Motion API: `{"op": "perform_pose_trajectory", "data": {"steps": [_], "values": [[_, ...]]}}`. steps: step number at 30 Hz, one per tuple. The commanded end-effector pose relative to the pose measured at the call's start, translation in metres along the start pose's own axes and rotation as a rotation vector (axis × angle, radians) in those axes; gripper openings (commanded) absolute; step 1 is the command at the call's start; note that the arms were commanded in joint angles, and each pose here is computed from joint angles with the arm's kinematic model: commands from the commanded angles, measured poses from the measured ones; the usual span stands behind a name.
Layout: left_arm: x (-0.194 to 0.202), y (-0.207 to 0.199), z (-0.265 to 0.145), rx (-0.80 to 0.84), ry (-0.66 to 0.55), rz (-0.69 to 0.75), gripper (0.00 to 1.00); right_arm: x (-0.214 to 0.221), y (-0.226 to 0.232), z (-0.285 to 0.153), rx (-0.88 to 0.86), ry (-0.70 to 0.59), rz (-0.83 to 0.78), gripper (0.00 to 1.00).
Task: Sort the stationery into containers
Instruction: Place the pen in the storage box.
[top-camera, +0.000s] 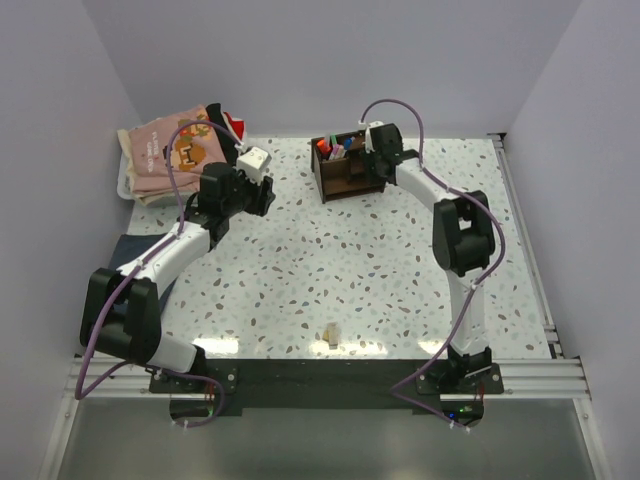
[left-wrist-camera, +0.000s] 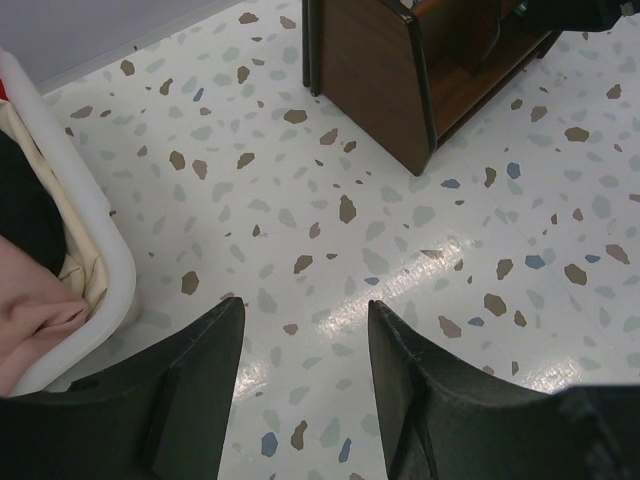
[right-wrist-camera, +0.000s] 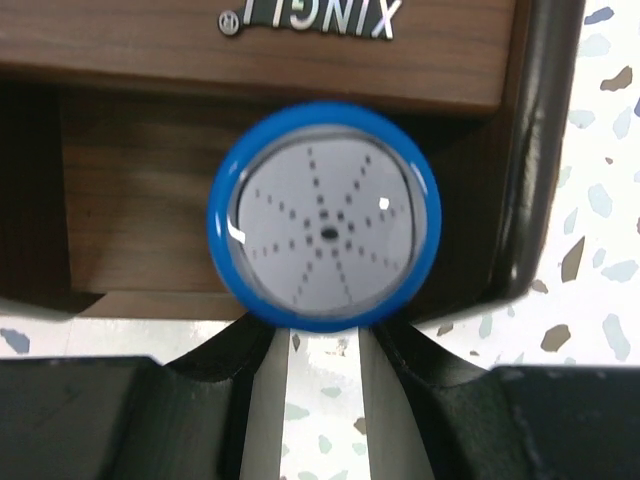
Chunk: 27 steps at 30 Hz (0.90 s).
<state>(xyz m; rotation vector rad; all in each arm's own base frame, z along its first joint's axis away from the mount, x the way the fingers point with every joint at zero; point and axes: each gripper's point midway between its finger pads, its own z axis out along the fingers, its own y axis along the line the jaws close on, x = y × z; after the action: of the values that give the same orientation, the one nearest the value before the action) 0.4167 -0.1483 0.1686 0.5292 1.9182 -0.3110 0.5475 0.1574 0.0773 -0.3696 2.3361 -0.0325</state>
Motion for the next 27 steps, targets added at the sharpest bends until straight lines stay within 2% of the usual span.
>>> {"op": "perform_pose_trajectory", "data": {"steps": [1,4,5,8,9,12,16,22,27], "values": [[-0.011,0.001,0.002,0.005,-0.032,0.002,0.57,-0.033,-0.011,0.001,0.058,-0.100,0.020,0.00],[-0.009,0.002,0.002,0.004,-0.025,0.001,0.57,-0.032,-0.010,0.006,0.060,-0.098,0.019,0.04],[-0.010,0.001,0.002,0.007,-0.025,0.003,0.57,-0.031,-0.012,0.006,0.074,-0.098,0.023,0.15],[-0.009,0.001,0.002,0.006,-0.020,0.002,0.57,-0.031,-0.015,0.005,0.100,-0.099,0.037,0.33],[-0.009,0.001,0.002,0.006,-0.020,0.004,0.57,-0.035,-0.016,0.000,0.105,-0.108,0.040,0.42],[-0.008,0.000,0.002,0.008,-0.020,-0.001,0.57,-0.033,-0.018,-0.006,0.112,-0.103,0.050,0.52],[-0.010,-0.001,0.001,0.011,-0.031,-0.006,0.57,-0.034,-0.019,-0.019,0.114,-0.110,0.055,0.58],[-0.013,-0.005,-0.004,0.021,-0.046,-0.005,0.57,-0.031,-0.022,-0.038,0.122,-0.103,0.052,0.59],[-0.015,-0.006,-0.011,0.023,-0.067,0.010,0.57,-0.026,-0.016,-0.092,0.072,-0.101,0.087,0.58]]}}
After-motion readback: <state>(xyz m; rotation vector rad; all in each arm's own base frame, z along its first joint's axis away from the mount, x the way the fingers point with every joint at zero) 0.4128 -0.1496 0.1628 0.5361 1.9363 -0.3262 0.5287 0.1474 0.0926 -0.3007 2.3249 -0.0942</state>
